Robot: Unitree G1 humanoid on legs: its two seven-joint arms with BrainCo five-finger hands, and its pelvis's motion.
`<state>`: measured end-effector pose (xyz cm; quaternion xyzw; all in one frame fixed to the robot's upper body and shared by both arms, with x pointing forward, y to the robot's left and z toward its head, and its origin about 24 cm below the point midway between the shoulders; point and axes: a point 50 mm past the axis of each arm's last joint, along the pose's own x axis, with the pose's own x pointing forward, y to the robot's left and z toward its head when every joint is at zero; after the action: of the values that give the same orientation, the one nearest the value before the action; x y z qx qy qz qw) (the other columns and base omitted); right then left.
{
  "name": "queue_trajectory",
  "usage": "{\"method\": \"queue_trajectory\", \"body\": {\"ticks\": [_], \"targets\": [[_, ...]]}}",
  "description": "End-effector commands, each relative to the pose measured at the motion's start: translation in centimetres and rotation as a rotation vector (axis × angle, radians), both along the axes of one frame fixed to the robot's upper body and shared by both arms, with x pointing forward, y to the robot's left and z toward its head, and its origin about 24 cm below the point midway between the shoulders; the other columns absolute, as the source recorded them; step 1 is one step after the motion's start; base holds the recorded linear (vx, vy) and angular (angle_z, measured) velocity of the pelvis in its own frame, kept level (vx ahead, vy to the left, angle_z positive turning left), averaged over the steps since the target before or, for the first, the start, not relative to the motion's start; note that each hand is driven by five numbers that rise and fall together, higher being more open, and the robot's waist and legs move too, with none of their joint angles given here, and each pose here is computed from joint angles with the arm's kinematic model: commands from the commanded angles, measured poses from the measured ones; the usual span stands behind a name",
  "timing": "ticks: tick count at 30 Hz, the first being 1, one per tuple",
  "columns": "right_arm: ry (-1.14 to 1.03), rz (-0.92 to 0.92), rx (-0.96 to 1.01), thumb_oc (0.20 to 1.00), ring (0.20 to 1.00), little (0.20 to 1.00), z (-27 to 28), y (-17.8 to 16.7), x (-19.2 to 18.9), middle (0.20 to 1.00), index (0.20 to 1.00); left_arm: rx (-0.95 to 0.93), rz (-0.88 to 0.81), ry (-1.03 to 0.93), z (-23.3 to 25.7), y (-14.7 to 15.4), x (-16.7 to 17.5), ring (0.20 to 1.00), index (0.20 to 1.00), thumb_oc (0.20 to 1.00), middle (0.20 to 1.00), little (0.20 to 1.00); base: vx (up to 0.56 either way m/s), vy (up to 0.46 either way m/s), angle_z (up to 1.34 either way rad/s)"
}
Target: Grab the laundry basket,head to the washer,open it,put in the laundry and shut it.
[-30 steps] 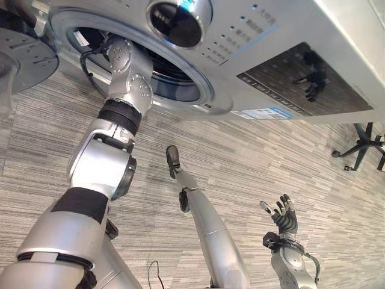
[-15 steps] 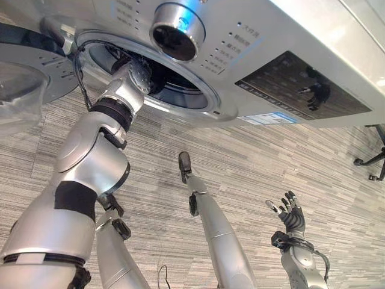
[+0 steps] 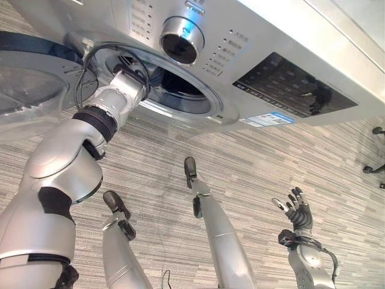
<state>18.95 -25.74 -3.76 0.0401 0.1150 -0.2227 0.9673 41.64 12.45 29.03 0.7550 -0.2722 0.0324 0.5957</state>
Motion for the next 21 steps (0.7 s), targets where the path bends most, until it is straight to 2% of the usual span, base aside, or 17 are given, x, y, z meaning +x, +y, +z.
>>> {"method": "queue_trajectory", "body": {"ticks": [1,5,9,10,12,16,21], "targets": [[-0.073,0.065,-0.092,1.000,1.000,1.000,2.6,-1.7,0.5,1.000,1.000,-0.002,0.042,-0.202,5.7,0.5,-0.7,1.000,1.000,1.000,1.000,1.000,-0.01,0.054,0.06],[-0.048,0.041,-0.088,1.000,1.000,1.000,2.0,-1.9,0.1,1.000,1.000,-0.065,0.034,-0.195,5.7,1.0,-0.8,1.000,1.000,1.000,1.000,1.000,0.00,0.008,0.00],[-0.007,0.023,-0.066,1.000,1.000,1.000,1.0,-1.6,-0.3,1.000,1.000,-0.179,-0.033,-0.080,2.2,1.6,-0.5,1.000,1.000,1.000,1.000,1.000,0.01,0.042,0.00],[0.008,0.004,-0.054,1.000,1.000,1.000,0.5,-1.4,-0.5,1.000,1.000,-0.294,-0.083,0.030,-1.4,2.0,-0.6,1.000,1.000,1.000,1.000,1.000,0.01,0.100,-0.01],[0.017,-0.016,-0.050,1.000,1.000,1.000,0.4,-1.6,-0.6,1.000,1.000,-0.399,-0.123,0.131,-4.9,2.6,-1.2,1.000,1.000,1.000,1.000,1.000,0.01,0.091,-0.02],[0.064,-0.075,-0.054,1.000,1.000,1.000,-0.4,-2.5,-1.3,1.000,1.000,-0.593,-0.121,0.375,-13.4,4.7,-3.6,1.000,1.000,1.000,1.000,1.000,0.03,0.076,0.04],[0.135,-0.139,-0.077,1.000,1.000,1.000,-1.2,-4.2,-2.6,1.000,1.000,-0.680,-0.058,0.622,-21.6,7.1,-8.2,1.000,1.000,1.000,1.000,1.000,0.05,0.104,0.03]]}}
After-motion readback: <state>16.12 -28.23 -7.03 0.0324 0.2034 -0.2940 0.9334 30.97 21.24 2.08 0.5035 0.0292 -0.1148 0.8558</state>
